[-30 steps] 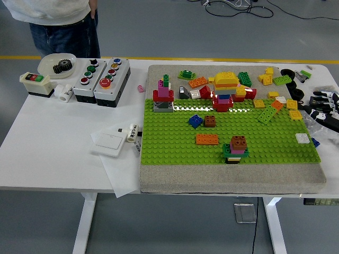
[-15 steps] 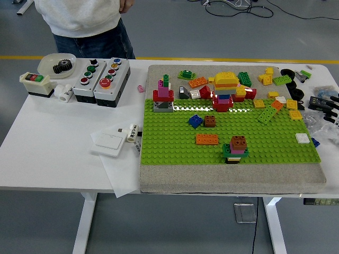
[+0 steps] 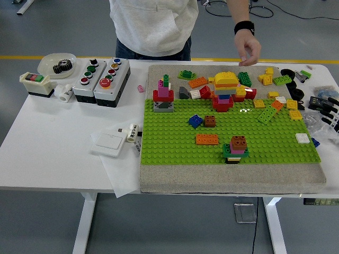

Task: Pick up the brick,pile it on top of brick,press brick,pick up the brick,pile it on top of brick,press brick

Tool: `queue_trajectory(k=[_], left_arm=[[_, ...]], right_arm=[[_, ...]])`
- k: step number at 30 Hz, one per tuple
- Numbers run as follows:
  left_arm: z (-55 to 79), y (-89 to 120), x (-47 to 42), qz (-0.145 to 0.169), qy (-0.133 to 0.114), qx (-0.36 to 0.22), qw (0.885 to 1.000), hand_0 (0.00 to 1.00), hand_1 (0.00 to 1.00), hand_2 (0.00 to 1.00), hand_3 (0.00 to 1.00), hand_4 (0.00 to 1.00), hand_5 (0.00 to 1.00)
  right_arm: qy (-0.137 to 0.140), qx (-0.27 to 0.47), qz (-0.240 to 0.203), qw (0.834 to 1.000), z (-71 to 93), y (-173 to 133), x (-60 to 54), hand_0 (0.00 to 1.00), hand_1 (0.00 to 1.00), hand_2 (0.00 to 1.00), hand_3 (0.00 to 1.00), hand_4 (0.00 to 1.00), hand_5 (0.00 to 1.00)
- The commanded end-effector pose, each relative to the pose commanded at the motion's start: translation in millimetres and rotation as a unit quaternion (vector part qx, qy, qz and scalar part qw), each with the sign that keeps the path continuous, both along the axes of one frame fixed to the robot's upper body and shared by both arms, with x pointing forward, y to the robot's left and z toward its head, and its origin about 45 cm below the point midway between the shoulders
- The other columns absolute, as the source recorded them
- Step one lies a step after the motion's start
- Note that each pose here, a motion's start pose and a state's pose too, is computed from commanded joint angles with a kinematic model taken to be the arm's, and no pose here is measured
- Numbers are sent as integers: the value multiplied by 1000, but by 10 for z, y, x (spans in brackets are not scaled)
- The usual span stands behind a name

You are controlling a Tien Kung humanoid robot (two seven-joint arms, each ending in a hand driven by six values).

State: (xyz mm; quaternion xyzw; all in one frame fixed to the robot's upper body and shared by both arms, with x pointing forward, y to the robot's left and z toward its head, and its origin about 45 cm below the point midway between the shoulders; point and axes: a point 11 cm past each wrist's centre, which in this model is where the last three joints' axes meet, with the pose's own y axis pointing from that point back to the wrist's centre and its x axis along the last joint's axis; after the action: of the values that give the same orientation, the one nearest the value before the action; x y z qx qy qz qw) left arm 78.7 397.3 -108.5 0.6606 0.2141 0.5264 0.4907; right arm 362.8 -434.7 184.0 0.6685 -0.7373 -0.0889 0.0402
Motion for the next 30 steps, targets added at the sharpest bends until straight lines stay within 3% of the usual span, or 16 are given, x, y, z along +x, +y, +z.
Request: queue_trajectory(k=[30], left_arm=[[-1, -7, 17, -6, 6, -4, 1000, 715, 715, 764, 647, 742, 652]], right_arm=[[11, 0, -21, 1000, -38, -64, -28, 904, 810, 823, 830, 998, 998]])
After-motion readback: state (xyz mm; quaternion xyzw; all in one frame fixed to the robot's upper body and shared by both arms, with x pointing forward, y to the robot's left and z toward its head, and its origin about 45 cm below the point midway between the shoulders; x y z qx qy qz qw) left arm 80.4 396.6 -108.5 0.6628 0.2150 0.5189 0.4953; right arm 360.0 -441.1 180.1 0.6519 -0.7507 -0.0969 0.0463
